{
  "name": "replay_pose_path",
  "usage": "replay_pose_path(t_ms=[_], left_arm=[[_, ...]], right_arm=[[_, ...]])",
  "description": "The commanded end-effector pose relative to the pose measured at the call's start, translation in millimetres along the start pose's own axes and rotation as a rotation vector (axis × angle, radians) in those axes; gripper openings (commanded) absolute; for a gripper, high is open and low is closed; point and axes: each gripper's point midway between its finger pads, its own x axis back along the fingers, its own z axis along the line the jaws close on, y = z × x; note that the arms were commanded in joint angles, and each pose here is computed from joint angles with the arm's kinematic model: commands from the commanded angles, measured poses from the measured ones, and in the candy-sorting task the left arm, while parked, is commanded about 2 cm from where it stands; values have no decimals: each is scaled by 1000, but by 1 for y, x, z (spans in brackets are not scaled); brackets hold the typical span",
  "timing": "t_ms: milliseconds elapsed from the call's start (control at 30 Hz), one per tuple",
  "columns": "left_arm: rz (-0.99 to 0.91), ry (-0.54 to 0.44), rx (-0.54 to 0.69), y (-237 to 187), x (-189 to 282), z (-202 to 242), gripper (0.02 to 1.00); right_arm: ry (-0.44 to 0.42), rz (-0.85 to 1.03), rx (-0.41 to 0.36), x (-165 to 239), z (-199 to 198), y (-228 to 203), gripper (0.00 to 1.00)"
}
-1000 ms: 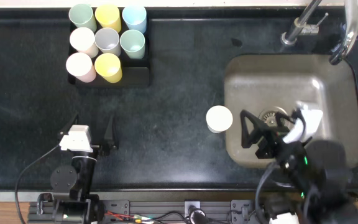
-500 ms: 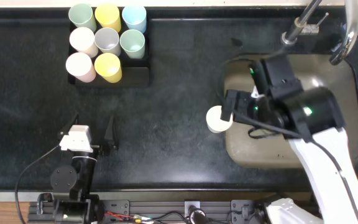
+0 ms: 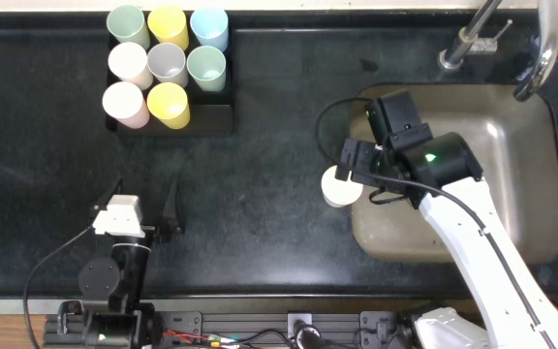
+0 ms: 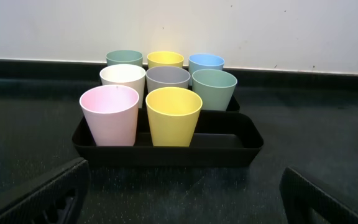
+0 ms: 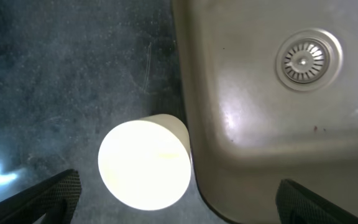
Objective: Store Cups
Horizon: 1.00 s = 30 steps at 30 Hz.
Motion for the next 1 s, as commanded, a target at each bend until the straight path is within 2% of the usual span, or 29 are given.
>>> replay_pose_path(t_ms=[33, 133, 333, 467, 767, 1000], left_arm=[[-6, -2, -18, 1, 0, 0, 1000], [-6, -2, -18, 1, 0, 0, 1000], [-6, -2, -18, 1, 0, 0, 1000], [-6, -2, -18, 1, 0, 0, 1000], [-6, -2, -18, 1, 0, 0, 1000], [-6, -2, -18, 1, 0, 0, 1000]], right_arm=[[39, -10, 23, -1, 3, 2, 998], [51, 11, 38, -8, 1, -2, 996], [23, 62, 31, -26, -10, -19, 998], [53, 86, 30, -36, -7, -27, 998], [31, 99, -1, -45, -19, -30, 952], [19, 117, -14, -55, -27, -38, 879]])
